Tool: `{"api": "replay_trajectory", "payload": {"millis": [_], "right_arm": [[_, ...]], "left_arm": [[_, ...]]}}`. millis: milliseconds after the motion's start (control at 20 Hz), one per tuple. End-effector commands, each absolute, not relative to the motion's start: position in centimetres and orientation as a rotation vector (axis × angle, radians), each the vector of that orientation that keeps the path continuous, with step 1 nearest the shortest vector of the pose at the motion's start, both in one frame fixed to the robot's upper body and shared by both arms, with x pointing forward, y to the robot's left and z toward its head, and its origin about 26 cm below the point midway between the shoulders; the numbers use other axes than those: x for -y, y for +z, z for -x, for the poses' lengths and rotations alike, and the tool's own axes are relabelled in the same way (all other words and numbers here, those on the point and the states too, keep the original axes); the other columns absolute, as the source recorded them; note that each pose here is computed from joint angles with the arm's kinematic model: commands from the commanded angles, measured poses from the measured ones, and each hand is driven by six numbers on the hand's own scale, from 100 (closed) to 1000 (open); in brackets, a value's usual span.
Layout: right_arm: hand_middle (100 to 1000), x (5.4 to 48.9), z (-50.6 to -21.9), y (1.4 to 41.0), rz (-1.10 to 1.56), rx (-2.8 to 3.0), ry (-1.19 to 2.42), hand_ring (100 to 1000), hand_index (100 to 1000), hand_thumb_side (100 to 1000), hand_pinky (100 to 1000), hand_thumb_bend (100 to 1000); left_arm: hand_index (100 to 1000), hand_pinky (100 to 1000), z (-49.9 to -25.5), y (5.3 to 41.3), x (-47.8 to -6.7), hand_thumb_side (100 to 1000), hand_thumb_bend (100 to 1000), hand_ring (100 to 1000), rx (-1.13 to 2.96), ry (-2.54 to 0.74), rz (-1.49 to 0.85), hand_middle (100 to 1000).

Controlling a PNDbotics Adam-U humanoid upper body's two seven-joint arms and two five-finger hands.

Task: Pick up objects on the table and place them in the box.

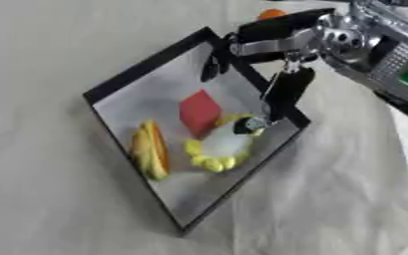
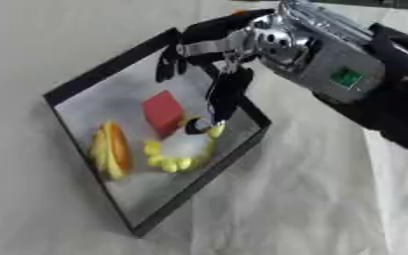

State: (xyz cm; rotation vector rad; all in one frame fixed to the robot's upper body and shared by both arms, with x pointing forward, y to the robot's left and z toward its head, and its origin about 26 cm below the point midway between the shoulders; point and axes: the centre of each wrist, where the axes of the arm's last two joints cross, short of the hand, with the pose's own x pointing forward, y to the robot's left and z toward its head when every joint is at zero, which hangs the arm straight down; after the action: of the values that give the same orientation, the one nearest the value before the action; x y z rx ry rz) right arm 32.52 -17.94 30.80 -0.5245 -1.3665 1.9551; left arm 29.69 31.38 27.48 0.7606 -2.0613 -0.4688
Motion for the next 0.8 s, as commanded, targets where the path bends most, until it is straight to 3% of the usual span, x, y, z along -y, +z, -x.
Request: {"api": "replay_trajectory", "payload": {"millis": [50,450,800], "right_arm": [[800,19.3,-31.9,32.6,0.599,1.431,1.907,833,842,229,848,463],[805,24.4,-32.3,35.1,0.726,1.575,1.643,835,848,227,856,455],[821,28.4,-36.9,35.4,0.862,1.531,1.514,846,859,222,861,475]], "left_arm": [[800,861,-29.3,28.4,-31.6,578,370,791,2.086,-0.468,-0.786,735],[800,861,-29.3,28.6,-31.6,575,369,791,2.095,-0.461,-0.79,734],[799,860,-29.3,28.7,-31.5,572,369,790,2.11,-0.463,-0.779,734]]}}
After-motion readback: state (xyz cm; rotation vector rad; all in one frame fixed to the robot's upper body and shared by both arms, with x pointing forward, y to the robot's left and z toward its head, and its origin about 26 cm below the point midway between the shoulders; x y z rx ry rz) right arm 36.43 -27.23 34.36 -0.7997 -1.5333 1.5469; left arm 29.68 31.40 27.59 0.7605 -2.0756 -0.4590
